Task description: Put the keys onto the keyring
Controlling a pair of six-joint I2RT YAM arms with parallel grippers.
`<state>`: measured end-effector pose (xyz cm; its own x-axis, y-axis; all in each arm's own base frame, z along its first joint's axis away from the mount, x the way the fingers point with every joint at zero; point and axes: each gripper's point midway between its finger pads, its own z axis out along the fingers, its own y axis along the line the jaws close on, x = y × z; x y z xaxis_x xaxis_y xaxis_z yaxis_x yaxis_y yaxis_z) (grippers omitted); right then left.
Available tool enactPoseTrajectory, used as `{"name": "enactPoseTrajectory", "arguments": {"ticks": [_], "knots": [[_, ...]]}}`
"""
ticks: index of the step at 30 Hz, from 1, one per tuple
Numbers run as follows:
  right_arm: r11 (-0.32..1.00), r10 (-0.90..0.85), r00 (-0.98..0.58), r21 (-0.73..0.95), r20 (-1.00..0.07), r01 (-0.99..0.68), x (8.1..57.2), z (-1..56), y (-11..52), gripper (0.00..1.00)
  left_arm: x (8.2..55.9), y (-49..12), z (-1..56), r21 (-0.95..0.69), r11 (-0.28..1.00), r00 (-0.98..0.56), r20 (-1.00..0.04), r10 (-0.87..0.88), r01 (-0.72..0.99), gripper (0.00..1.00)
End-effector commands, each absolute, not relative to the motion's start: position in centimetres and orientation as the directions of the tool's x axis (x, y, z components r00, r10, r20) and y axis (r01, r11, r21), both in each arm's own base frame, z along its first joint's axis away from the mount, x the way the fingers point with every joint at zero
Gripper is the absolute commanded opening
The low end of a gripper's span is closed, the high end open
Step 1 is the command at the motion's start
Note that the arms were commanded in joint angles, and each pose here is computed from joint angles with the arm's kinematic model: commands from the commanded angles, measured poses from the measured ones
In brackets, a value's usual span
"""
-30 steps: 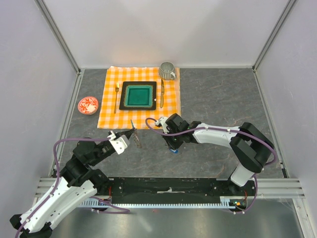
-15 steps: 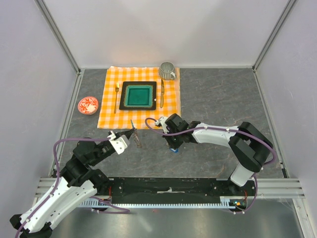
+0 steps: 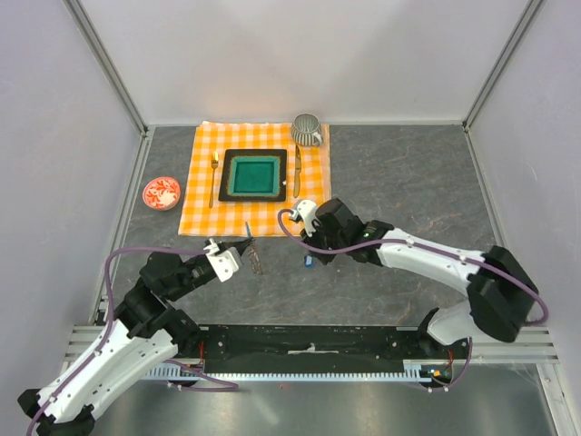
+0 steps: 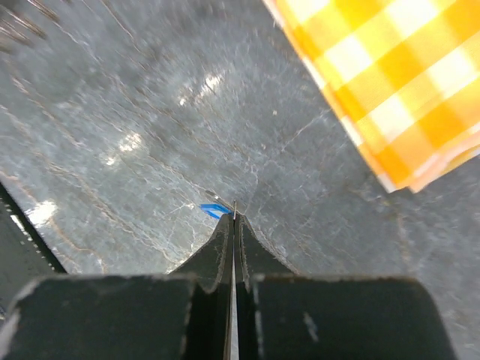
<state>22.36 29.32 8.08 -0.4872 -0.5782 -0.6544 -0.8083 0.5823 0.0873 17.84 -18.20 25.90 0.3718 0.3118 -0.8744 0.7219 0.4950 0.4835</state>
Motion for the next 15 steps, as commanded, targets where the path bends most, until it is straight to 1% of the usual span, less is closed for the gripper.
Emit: {"name": "enactPoseTrajectory", "arguments": {"ticks": [1,4,6,7,8,10,14,15], "knots": [[0.516,-0.545,-0.321,-0.008,-0.774,-0.857,22.6,13.3,29.3,0.0,17.1,-19.8,28.6,0.475,0.457,0.42,-0.88,0.222,0.752,0.02],[0.486,-0.525,-0.231,-0.065,-0.819,-0.872,22.4,16.1,28.7,0.0,16.7,-21.2,28.3,0.482,0.375,0.43,-0.876,0.218,0.792,0.02],[0.469,-0.527,-0.186,-0.101,-0.83,-0.877,22.1,17.3,28.2,0.0,16.1,-22.1,28.5,0.485,0.312,0.441,-0.874,0.203,0.817,0.02],[0.45,-0.517,-0.127,-0.142,-0.846,-0.882,22.0,18.9,27.9,0.0,16.0,-22.5,28.6,0.485,0.292,0.444,-0.874,0.2,0.824,0.02],[0.434,-0.526,-0.106,-0.159,-0.844,-0.887,21.7,19.3,27.5,0.0,16.3,-23.0,28.0,0.472,0.266,0.426,-0.879,0.214,0.84,0.02],[0.4,-0.516,-0.028,-0.212,-0.856,-0.892,21.2,21.4,27.0,0.0,16.1,-23.8,28.6,0.475,0.225,0.437,-0.877,0.2,0.851,0.02],[0.351,-0.522,0.043,-0.26,-0.852,-0.899,20.1,23.8,26.1,0.0,16.4,-25.3,29.1,0.475,0.158,0.445,-0.875,0.193,0.866,0.02],[0.344,-0.518,0.058,-0.27,-0.854,-0.899,19.9,24.4,25.9,0.0,16.4,-26.0,29.0,0.47,0.12,0.445,-0.876,0.187,0.874,0.02]]}}
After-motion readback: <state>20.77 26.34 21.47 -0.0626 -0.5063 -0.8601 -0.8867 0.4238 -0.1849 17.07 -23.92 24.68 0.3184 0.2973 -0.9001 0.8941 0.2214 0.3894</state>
